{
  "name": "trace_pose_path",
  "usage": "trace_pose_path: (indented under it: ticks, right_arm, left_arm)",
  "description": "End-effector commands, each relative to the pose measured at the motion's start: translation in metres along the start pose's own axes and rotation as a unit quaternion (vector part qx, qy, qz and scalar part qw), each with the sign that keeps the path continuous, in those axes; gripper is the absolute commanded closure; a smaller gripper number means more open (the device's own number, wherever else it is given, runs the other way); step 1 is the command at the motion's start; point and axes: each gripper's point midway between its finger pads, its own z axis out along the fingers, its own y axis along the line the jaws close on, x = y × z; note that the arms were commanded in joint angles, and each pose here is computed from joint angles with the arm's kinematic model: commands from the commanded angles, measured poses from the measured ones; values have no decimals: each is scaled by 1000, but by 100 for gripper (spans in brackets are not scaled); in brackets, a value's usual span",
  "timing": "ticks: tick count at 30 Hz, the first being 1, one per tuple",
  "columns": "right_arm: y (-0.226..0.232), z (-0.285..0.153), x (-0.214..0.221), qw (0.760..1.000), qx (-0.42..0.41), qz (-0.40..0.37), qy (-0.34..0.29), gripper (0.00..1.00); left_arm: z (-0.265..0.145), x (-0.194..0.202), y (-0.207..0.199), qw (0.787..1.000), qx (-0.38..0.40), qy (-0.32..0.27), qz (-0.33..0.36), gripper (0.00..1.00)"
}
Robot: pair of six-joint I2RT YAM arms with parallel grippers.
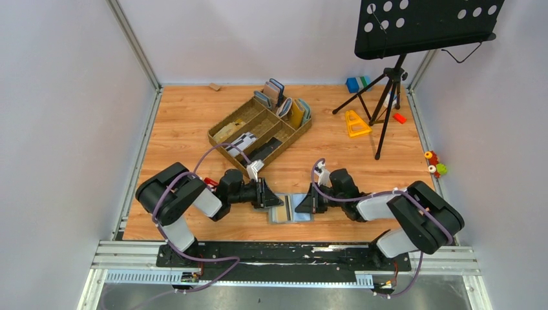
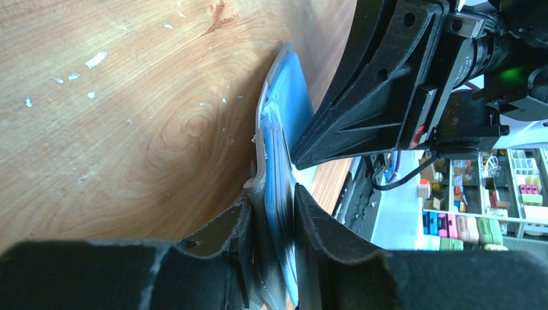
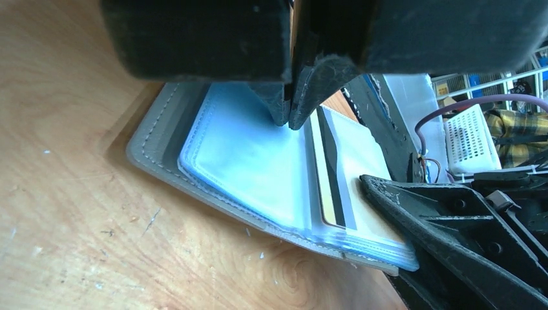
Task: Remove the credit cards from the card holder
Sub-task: Remove the credit card from the card holder.
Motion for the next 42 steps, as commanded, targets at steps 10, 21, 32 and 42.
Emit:
trace_pose_path:
  ticks: [10, 21, 32, 42]
  right_arm:
    - [-13, 5, 0, 1000, 14, -19, -14, 100]
    - [-5, 4, -1, 1000, -2, -18, -14, 100]
    - [-14, 4, 3, 1000, 18, -19, -12, 100]
    - [-19, 5, 3, 999, 31, -19, -15, 100]
  left_arm:
    - [0, 1, -5, 999, 22, -2, 29, 52]
    - [-4, 2, -6, 999, 12, 3, 35, 43]
    - [-23, -4, -10, 996, -44, 17, 79, 22]
    - [-85, -44, -4, 963, -213, -50, 155, 0]
